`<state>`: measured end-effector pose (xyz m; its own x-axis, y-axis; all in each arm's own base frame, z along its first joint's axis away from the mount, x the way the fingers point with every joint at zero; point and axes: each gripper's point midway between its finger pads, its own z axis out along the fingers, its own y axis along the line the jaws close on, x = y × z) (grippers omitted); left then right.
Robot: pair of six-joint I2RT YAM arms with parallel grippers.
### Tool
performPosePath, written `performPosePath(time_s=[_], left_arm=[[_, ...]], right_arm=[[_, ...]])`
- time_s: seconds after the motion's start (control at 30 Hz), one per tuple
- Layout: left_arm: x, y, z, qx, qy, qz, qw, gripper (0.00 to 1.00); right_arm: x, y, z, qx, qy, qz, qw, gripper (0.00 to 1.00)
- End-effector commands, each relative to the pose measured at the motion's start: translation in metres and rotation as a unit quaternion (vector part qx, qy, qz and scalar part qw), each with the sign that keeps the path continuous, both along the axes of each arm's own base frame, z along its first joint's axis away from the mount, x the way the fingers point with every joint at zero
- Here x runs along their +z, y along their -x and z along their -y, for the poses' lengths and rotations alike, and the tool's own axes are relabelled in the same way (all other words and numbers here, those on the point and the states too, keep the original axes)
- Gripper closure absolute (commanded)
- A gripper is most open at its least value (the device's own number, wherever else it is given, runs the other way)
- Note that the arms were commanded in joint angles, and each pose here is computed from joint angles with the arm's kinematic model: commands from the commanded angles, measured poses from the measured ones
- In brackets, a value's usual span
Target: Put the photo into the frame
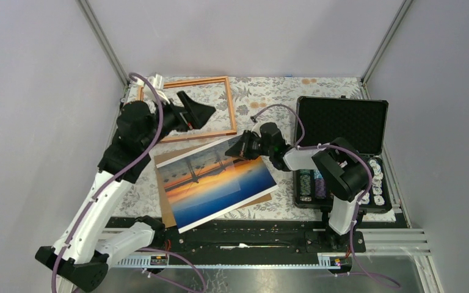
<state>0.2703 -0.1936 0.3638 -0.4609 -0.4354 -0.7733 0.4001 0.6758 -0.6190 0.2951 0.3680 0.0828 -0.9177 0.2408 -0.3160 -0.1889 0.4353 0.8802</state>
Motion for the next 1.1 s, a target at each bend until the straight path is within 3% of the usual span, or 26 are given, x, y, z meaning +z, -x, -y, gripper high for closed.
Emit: performPosePath(time_s=[0.0, 0.47, 0.77, 1.07], left_arm=[[0.029, -0.016, -0.006, 0.017, -0.051, 0.039, 0.998, 0.01], [0.055, -0.076, 0.001, 0.062, -0.081, 0.056, 0.993, 0.01], [0.038, -0.094, -0.013, 0.107, -0.123, 0.052, 0.985, 0.01], [0.013, -0.102, -0.038, 0.166, -0.17, 0.055, 0.97, 0.01]], right_arm=[[0.039, -0.035, -0.006, -0.018, -0.002, 0.061, 0.998, 1.0], [0.073, -0.15, -0.02, -0.014, -0.061, 0.121, 0.991, 1.0], [0.052, -0.217, -0.003, -0.099, -0.054, 0.098, 0.989, 1.0], [0.05, -0.264, -0.014, -0.089, -0.074, 0.1, 0.988, 1.0]])
